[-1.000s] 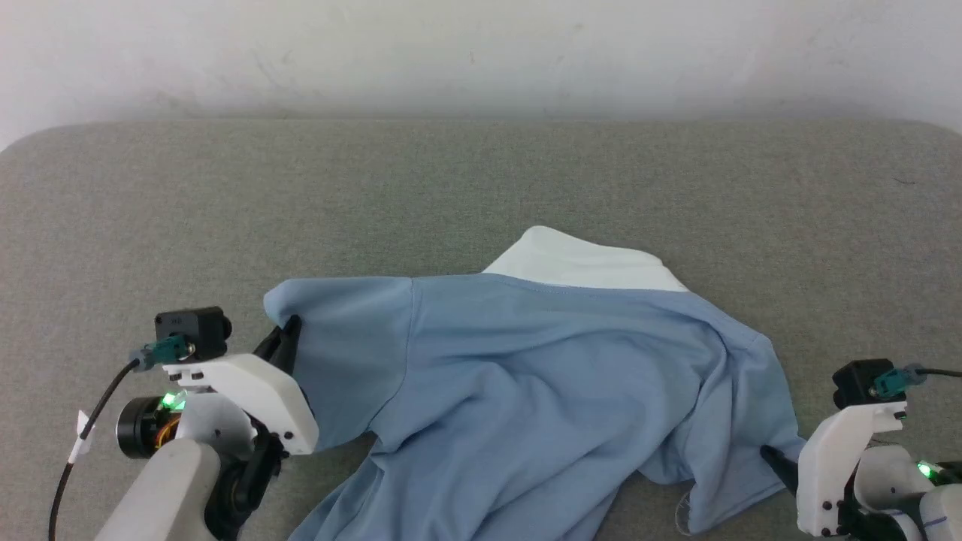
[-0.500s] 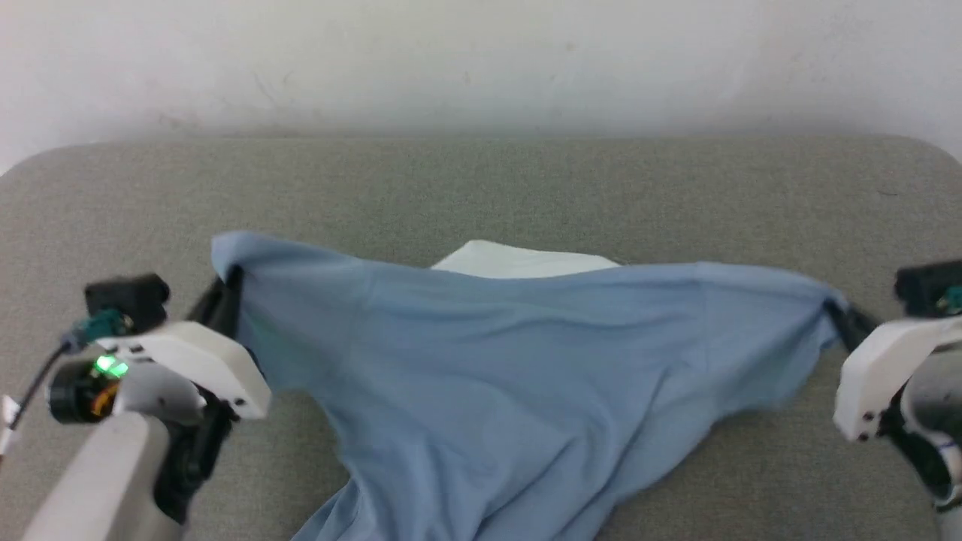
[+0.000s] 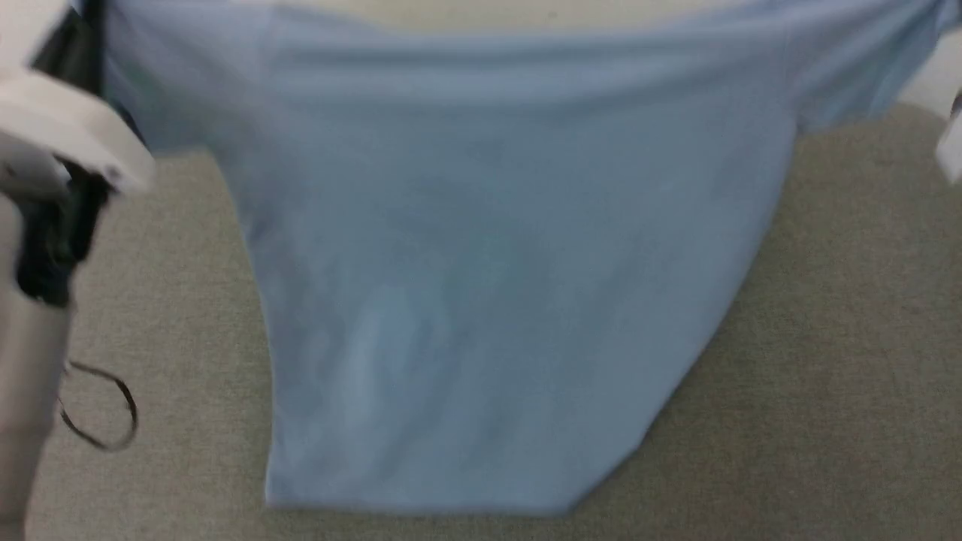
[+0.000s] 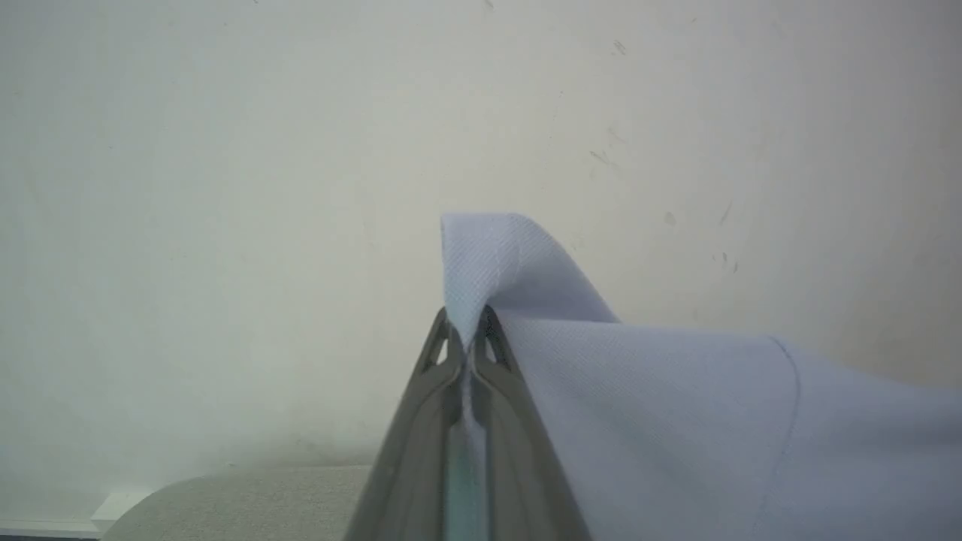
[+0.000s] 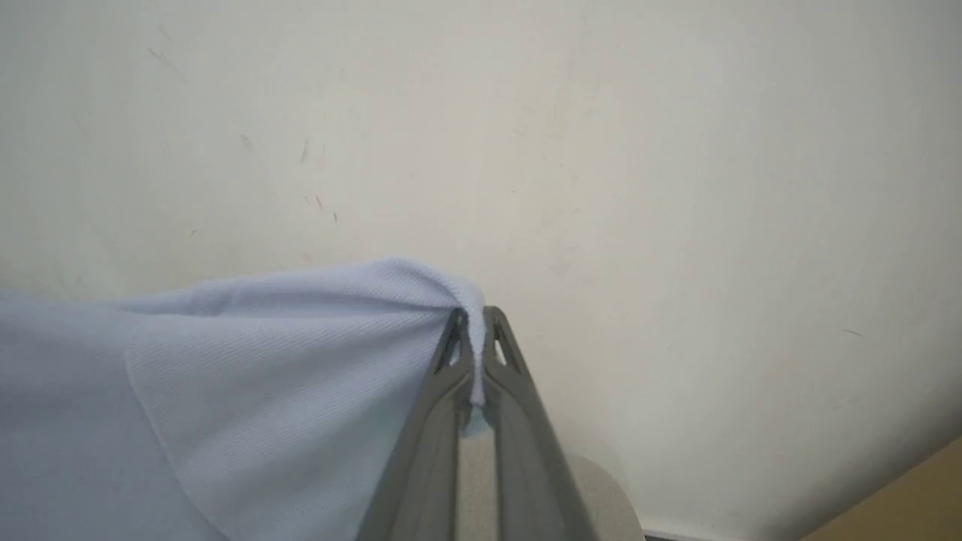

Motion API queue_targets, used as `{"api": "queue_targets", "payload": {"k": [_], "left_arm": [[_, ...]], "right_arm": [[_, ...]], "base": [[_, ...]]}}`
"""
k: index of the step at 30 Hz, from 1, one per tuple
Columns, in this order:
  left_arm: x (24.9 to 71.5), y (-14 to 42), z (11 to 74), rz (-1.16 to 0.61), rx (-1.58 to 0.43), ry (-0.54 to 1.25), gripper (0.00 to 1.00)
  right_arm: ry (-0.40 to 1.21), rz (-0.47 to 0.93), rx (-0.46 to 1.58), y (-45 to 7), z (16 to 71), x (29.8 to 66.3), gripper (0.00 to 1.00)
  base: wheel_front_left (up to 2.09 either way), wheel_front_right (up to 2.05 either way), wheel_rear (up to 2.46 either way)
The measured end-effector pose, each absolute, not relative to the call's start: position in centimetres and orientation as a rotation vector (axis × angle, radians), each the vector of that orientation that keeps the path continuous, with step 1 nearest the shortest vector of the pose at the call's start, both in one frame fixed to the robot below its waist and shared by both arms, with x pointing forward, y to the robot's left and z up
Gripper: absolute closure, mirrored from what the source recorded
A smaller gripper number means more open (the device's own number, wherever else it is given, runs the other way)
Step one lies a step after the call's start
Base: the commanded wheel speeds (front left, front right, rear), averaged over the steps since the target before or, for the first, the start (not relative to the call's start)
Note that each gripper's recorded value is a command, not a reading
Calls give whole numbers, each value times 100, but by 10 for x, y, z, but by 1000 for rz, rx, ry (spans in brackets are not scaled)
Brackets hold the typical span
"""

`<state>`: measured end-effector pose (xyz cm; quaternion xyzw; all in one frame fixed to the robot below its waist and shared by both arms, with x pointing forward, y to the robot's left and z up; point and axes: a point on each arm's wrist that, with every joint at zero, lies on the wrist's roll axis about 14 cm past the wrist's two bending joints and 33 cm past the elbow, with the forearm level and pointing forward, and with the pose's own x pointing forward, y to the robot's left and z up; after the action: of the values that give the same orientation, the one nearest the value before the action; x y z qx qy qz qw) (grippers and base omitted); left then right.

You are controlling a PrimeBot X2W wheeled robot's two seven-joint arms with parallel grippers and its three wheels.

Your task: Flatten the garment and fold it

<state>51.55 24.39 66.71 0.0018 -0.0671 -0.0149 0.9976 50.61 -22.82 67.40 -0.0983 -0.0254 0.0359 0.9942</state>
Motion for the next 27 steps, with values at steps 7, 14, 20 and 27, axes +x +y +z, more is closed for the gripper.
{"api": "queue_targets", "payload": {"k": [7, 14, 20, 27], "left_arm": [[576, 256, 728, 6, -9, -343, 100], [613, 255, 771, 1, -3, -522, 100], [641, 253, 723, -10, -4, -423, 100], [643, 253, 625, -12, -63, -216, 100]], "right_arm": [[-355, 31, -227, -230, 765, 563, 100], [-523, 43, -272, -216, 803, 602, 100], [-428, 109, -281, -197, 752, 634, 100], [-241, 178, -246, -185, 662, 644, 100]], "base": [[0, 0, 0], [0, 0, 0], [0, 0, 0], [0, 0, 0]]}}
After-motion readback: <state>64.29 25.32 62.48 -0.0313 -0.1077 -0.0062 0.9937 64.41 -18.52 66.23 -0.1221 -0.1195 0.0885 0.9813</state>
